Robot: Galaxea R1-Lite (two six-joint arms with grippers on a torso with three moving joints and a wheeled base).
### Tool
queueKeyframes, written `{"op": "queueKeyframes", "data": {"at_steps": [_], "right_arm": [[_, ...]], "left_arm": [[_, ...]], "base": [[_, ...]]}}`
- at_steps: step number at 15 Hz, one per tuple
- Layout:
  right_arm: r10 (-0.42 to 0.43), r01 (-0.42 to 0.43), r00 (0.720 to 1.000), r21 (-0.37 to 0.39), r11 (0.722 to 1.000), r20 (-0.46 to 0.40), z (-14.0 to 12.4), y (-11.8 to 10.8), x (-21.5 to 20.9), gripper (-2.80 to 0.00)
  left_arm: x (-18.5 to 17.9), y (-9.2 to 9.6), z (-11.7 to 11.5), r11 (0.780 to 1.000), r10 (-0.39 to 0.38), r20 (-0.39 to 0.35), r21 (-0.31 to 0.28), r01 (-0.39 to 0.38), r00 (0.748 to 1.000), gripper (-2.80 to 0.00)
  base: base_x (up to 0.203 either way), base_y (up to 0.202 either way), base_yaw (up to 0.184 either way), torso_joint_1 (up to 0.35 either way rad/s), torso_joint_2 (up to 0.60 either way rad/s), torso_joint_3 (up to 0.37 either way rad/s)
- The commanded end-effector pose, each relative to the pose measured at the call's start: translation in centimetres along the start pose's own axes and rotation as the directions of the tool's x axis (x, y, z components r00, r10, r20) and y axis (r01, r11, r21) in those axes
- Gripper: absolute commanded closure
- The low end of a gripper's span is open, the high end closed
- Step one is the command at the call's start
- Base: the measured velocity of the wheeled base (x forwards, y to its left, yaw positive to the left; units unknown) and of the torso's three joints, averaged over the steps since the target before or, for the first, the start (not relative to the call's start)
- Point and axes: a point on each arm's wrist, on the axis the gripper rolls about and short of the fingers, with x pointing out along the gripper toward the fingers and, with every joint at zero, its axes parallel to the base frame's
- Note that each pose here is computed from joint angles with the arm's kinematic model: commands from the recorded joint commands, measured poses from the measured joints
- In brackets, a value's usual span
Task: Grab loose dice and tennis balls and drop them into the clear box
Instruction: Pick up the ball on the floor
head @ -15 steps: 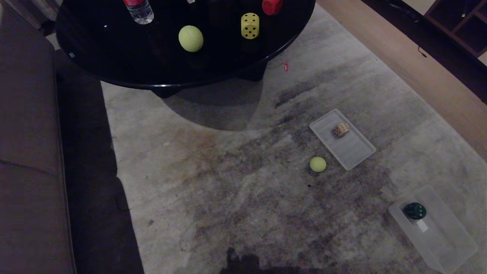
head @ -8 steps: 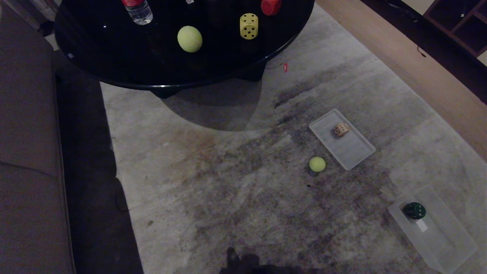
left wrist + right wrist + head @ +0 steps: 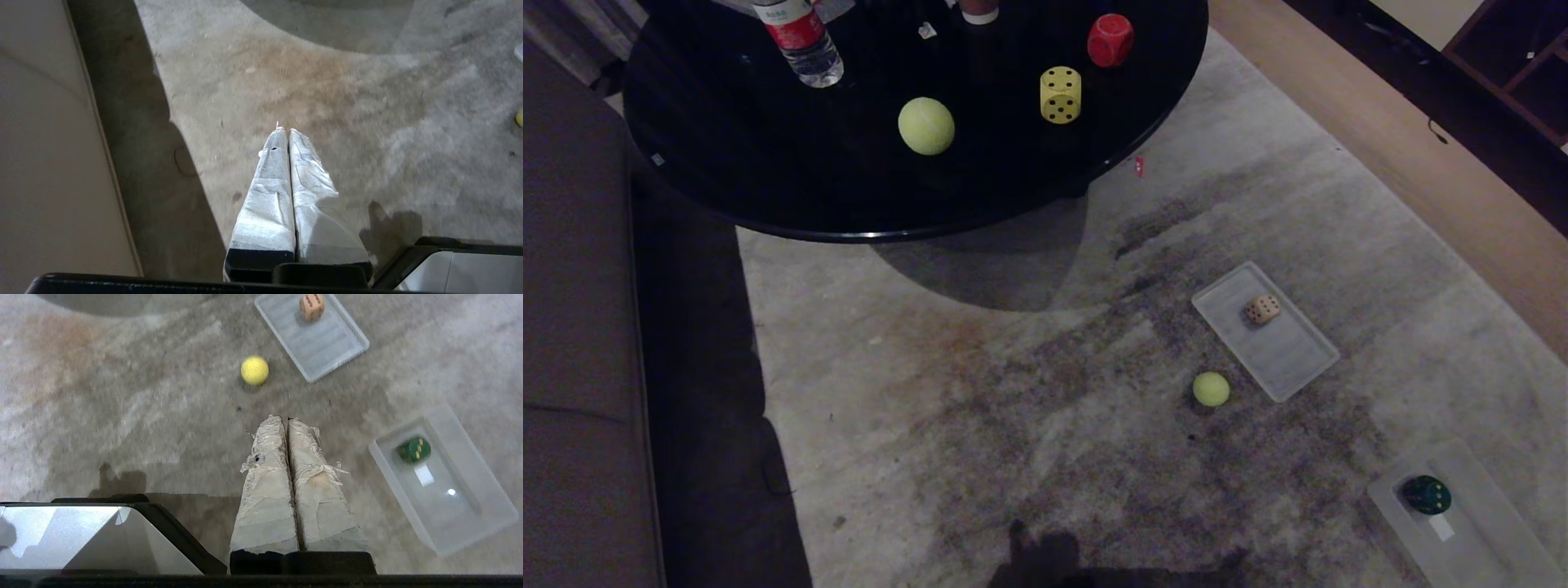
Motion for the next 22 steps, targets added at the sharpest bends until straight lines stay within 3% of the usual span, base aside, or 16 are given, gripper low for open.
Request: {"op": "queueKeyframes", "data": {"at_steps": [1, 11, 22], "right_arm": [[0.001, -0.001, 1.0, 0.0, 1.0, -0.002, -0.01, 0.0, 0.01, 0.0], [0.001, -0.001, 1.0, 0.0, 1.0, -0.002, -0.01, 0.0, 0.01, 0.0], [0.001, -0.001, 1.0, 0.0, 1.0, -0.002, -0.01, 0.0, 0.01, 0.0]], "left_arm": [[0.02, 0.0, -0.04, 1.0, 0.001, -0.003, 0.0, -0.001, 1.0, 0.0], [0.02, -0.01, -0.04, 1.0, -0.002, -0.003, 0.004, 0.002, 1.0, 0.0], [0.02, -0.01, -0.04, 1.0, -0.002, -0.003, 0.004, 0.002, 1.0, 0.0]], "base": [[0.164, 0.0, 0.0, 0.002, 0.0, 0.002], [0.012, 0.0, 0.0, 0.001, 0.0, -0.011], [0.0, 0.0, 0.0, 0.002, 0.0, -0.192]]}}
